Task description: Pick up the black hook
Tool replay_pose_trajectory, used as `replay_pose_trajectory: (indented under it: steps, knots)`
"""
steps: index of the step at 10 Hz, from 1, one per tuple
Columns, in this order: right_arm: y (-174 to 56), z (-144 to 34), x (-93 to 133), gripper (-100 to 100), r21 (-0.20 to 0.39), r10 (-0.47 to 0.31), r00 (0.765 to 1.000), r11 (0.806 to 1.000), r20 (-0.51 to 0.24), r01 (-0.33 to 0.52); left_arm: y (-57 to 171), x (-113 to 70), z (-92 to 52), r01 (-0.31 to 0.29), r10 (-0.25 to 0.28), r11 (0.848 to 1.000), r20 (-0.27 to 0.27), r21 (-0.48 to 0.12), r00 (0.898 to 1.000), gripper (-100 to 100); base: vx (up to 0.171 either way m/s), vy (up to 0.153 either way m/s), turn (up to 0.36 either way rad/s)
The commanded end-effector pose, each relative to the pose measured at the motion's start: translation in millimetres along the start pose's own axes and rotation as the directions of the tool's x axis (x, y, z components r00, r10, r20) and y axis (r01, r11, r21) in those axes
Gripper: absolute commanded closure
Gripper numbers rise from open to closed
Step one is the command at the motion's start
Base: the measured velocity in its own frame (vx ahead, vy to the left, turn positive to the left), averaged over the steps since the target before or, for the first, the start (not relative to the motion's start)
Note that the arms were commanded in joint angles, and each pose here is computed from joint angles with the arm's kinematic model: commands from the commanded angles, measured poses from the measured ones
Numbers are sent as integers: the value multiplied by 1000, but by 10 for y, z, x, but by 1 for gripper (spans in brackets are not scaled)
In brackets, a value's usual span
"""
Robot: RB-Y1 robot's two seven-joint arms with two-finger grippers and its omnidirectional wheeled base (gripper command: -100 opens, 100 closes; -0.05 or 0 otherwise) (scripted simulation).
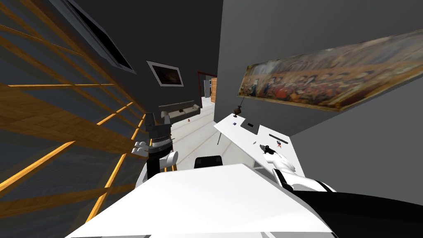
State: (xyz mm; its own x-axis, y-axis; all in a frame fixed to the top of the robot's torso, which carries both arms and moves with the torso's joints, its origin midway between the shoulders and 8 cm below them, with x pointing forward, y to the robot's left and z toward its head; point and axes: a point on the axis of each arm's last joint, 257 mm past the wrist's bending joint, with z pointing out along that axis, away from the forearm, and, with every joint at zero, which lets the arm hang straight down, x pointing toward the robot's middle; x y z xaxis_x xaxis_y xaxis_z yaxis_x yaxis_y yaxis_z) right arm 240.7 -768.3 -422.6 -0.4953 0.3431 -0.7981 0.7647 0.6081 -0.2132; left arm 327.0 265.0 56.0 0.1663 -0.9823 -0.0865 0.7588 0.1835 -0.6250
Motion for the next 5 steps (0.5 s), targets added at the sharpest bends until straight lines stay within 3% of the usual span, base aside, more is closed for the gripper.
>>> replay_pose_trajectory:
  steps: [1, 2, 4, 5]
  knots:
    - [-113, 1, 27, -100, 7, 7, 1000, 1000, -2, -7, 0, 0, 0, 0, 0, 1000, 0, 0, 1000, 0, 46, 0, 59]
    - [-426, -43, 179, -100, 32, 25, 1000, 999, -9, -25, 0, 0, 0, 0, 0, 1000, 0, 0, 1000, 0, 67, -4, 222]
    - [-426, -43, 179, -100, 32, 25, 1000, 999, -9, -25, 0, 0, 0, 0, 0, 1000, 0, 0, 1000, 0, 37, -5, 42]
    - [-582, -72, 252, -100, 45, 34, 999, 998, -11, -34, 0, 0, 0, 0, 0, 1000, 0, 0, 1000, 0, 19, 5, 123]
